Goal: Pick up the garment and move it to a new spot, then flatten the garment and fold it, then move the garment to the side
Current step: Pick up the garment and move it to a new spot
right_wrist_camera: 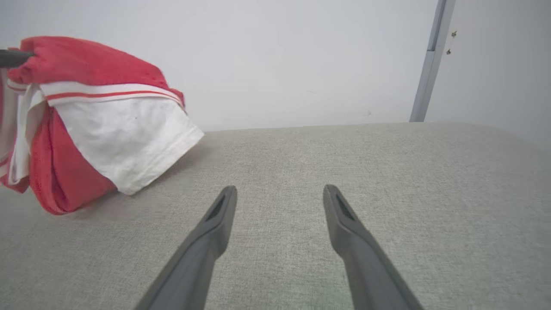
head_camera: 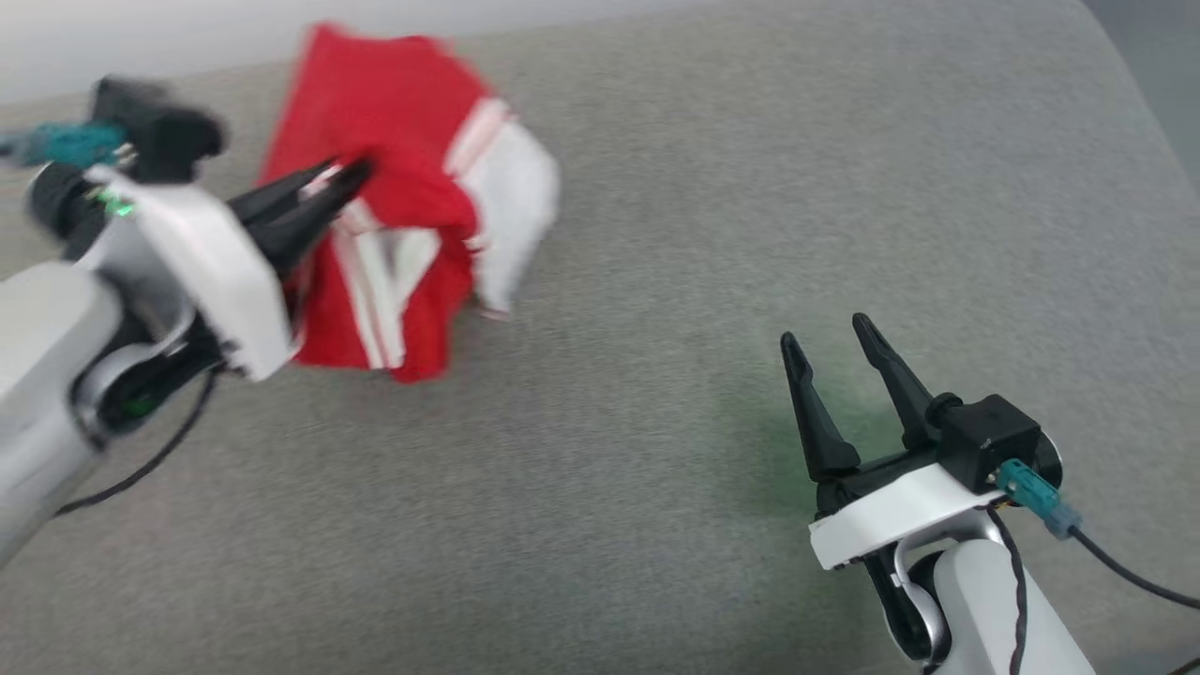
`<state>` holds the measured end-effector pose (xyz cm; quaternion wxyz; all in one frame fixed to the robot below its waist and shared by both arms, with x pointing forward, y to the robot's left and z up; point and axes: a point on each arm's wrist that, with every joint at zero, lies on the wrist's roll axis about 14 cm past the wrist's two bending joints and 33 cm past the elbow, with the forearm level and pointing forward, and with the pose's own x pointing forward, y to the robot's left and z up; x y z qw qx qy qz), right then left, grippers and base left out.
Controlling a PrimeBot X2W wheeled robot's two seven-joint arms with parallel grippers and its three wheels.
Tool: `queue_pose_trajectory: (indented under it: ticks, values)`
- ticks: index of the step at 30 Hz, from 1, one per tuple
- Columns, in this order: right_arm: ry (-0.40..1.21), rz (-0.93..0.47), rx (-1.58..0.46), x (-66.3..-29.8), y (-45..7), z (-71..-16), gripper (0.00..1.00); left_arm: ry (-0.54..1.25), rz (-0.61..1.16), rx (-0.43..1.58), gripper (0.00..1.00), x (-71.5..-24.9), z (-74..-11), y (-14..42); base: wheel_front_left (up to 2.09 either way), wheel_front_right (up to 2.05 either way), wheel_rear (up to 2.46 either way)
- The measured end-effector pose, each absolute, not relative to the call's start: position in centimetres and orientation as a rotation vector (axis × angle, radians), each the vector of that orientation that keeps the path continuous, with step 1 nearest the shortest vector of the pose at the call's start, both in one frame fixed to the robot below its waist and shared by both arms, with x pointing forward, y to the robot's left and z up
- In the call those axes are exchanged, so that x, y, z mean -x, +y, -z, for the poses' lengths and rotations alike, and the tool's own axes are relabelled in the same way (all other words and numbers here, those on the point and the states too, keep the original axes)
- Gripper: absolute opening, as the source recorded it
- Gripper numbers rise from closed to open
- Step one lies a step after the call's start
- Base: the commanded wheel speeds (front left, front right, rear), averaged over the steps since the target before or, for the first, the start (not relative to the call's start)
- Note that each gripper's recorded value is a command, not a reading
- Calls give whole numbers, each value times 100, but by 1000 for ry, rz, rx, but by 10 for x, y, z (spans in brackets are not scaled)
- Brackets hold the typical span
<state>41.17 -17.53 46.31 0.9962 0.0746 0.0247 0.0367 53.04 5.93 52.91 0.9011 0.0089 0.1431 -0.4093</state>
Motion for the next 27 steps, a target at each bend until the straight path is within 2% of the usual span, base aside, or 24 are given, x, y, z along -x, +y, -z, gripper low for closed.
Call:
queue_pose_trajectory:
  ticks: [6, 10, 20, 27]
  values:
    - [49, 17, -180, -401, -203, -463, 100, 210, 1083, 81, 0, -522, -556, -40, 0, 0, 0]
    - [60, 79, -191, -390, -221, -459, 100, 266, 1161, 70, 0, -514, -530, -72, 0, 0, 0]
    - [76, 189, -197, -366, -251, -456, 100, 479, 1185, -143, 0, -504, -425, -70, 0, 0, 0]
    - [96, 226, -221, -356, -256, -450, 100, 582, 1198, -302, 0, -500, -376, -61, 0, 0, 0]
